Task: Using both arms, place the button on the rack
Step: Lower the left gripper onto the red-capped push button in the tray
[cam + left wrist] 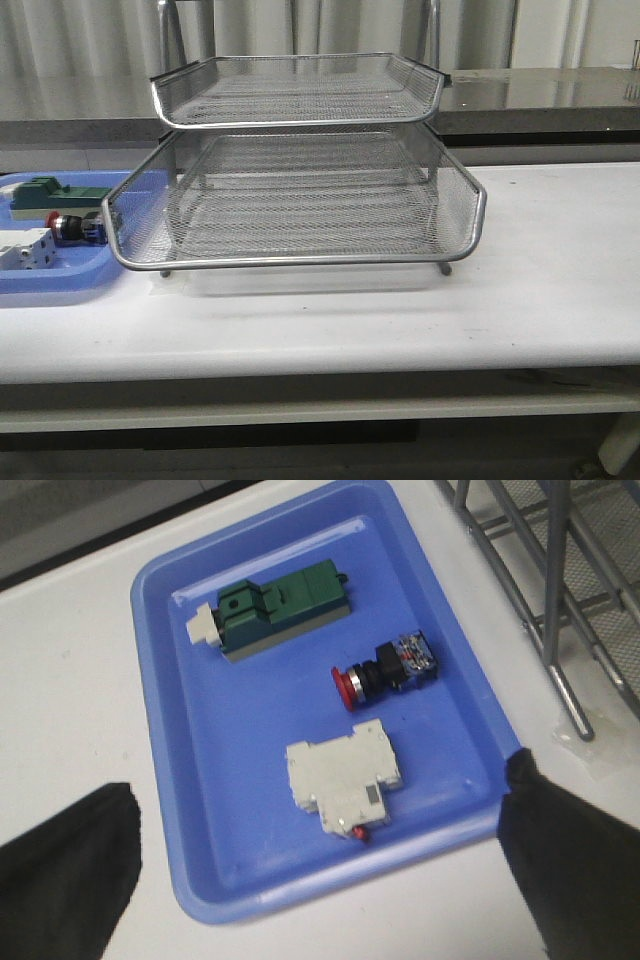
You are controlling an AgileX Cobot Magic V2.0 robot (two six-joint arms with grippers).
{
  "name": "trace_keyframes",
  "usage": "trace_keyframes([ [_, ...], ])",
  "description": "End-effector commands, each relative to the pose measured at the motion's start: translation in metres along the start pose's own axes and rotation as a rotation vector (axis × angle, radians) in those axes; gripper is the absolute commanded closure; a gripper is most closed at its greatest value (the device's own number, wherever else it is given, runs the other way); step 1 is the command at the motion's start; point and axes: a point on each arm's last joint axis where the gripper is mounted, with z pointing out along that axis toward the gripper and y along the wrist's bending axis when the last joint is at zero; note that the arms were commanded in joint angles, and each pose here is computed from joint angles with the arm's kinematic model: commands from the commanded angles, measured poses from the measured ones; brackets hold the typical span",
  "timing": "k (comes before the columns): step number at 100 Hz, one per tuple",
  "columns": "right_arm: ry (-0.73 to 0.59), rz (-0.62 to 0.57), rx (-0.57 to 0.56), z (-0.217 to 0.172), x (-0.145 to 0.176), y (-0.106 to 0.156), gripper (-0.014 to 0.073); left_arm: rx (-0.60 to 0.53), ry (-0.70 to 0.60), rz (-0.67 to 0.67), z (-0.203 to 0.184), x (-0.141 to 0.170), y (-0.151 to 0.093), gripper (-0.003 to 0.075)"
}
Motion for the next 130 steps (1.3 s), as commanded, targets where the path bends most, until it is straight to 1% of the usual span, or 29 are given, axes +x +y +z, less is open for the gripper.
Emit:
trace_keyframes([
  [1, -0.085, -0.008, 0.013, -0.009, -0.011, -0.001, 0.0652, -0.035, -0.120, 0.041, -0.001, -0.030, 0.009, 0.0024],
  [14, -0.085, -0.008, 0.013, -0.009, -0.011, -0.001, 0.0652, -0.022, -0.092, 0.096, 0.029, -0.050, 0.015, 0.0024],
  [26, -0.085, -0.008, 0.013, -0.009, -0.011, -0.001, 0.0652, -0.004, -0.049, 0.156, 0.058, -0.062, 0.019, 0.0024],
  [49, -0.085, -0.008, 0.013, -0.009, -0.011, -0.001, 0.0652, 0.040, 0.036, 0.267, 0.115, -0.072, 0.021, 0.0024],
  [70, -0.085, -0.008, 0.013, -0.009, -0.011, -0.001, 0.0652, 0.095, 0.094, 0.370, 0.156, -0.072, 0.009, 0.0024],
  [87, -0.085, -0.008, 0.013, -0.009, -0.011, -0.001, 0.0652, 0.131, 0.122, 0.426, 0.179, -0.072, -0.002, 0.0024],
  [101, -0.085, -0.008, 0.013, -0.009, -0.011, -0.001, 0.0652, 0.163, 0.165, 0.435, 0.198, -0.067, -0.009, 0.0024],
  [130, -0.085, -0.008, 0.013, -0.009, -0.011, -0.001, 0.0652, 0.188, 0.225, 0.454, 0.221, -0.055, -0.012, 0.0024],
])
